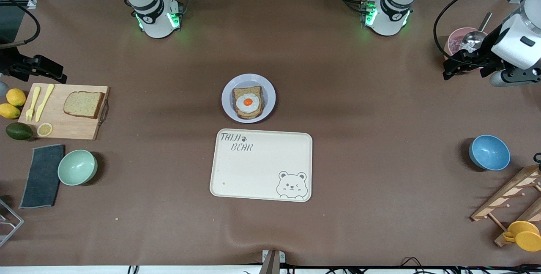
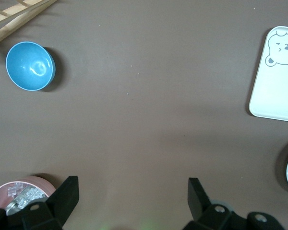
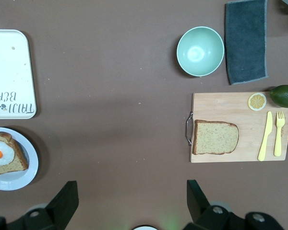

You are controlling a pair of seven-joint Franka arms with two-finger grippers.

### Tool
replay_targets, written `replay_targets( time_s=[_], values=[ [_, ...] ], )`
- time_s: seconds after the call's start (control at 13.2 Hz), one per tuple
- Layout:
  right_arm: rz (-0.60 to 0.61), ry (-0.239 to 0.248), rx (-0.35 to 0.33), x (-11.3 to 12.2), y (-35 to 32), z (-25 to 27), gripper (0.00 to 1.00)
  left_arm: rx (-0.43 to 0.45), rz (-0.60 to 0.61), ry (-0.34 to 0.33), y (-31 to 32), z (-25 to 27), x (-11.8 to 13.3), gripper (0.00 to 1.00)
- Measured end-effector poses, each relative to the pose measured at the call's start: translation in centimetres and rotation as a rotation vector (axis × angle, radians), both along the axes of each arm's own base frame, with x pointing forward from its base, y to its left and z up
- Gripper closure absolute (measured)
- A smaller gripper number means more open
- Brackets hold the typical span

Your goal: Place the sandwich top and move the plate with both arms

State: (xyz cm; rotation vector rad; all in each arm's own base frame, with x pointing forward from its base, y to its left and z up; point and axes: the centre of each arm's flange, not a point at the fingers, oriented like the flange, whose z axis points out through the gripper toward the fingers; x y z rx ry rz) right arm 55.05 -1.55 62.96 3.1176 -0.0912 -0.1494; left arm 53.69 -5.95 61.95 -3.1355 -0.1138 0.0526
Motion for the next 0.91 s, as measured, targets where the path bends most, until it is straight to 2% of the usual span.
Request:
replay_targets(
  time_s=[0.15, 0.38, 0.45, 0.68, 0.91],
  values=[
    [0.019, 0.018, 0.001, 0.3, 1.0, -0.8, 0.00, -0.002, -0.001, 0.010, 0.0, -0.1, 0.9, 0.00],
    [0.074, 0.082, 0.000, 2.4, 4.2, -4.9, 0.00, -0.002, 0.000, 0.021, 0.0, -0.5, 1.4, 0.00],
    [0.069, 0.086, -0.003, 3.0, 4.1, -5.9, 0.00, -0.002, 0.000, 0.027, 0.0, -0.6, 1.4, 0.00],
    [-0.031, 0.060, -0.014, 3.6, -2.0, -5.5, 0.00, -0.001, -0.002, 0.039, -0.1, -0.9, 1.3, 0.00],
    [-0.178, 0.093, -0.003, 2.7, -11.8, -7.2, 0.00, 0.001, -0.003, 0.050, -0.2, -1.3, 1.3, 0.00]
  ],
)
